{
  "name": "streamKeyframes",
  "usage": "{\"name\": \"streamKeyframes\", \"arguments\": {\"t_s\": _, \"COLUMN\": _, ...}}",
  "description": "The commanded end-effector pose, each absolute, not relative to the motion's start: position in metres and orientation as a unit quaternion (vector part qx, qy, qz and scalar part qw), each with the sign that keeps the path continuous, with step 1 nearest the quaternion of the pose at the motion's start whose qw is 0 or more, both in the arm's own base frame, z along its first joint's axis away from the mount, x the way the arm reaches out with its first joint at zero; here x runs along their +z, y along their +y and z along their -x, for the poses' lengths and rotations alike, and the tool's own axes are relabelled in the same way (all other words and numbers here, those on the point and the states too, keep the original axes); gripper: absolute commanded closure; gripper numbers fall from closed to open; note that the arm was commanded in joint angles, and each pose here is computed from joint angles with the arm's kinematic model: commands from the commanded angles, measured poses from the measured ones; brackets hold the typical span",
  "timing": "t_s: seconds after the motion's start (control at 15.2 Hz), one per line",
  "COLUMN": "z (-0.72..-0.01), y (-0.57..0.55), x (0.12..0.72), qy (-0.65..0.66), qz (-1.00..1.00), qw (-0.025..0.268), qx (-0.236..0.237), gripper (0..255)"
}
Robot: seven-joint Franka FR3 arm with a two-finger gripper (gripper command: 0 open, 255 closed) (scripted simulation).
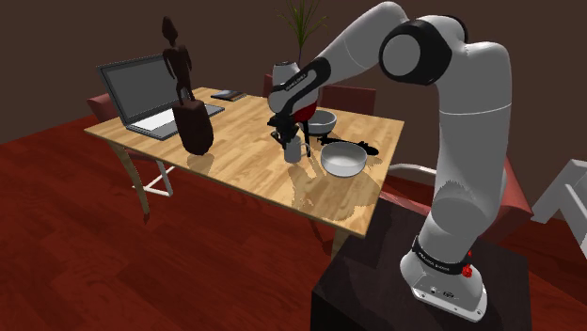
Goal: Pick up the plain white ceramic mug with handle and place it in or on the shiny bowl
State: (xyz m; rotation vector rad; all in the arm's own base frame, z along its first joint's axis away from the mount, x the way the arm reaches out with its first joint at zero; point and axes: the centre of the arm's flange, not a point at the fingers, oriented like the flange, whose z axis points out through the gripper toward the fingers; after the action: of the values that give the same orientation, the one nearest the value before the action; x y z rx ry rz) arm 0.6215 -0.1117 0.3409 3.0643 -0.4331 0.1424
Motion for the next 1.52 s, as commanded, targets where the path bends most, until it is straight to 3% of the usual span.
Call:
{"name": "streamKeyframes", "arguments": {"t_s": 0.0, "z": -0.621, "y": -0.113, "x": 0.352, "qy": -0.14, "qz": -0.989, "qw": 0.022, "qx": 0.046, "gripper": 255}}
{"name": "streamKeyframes", "arguments": {"t_s": 1.45, "z": -0.621, "y": -0.113, "x": 0.468, "qy": -0.14, "qz": -0.989, "qw": 0.022, "qx": 0.046, "gripper": 255}}
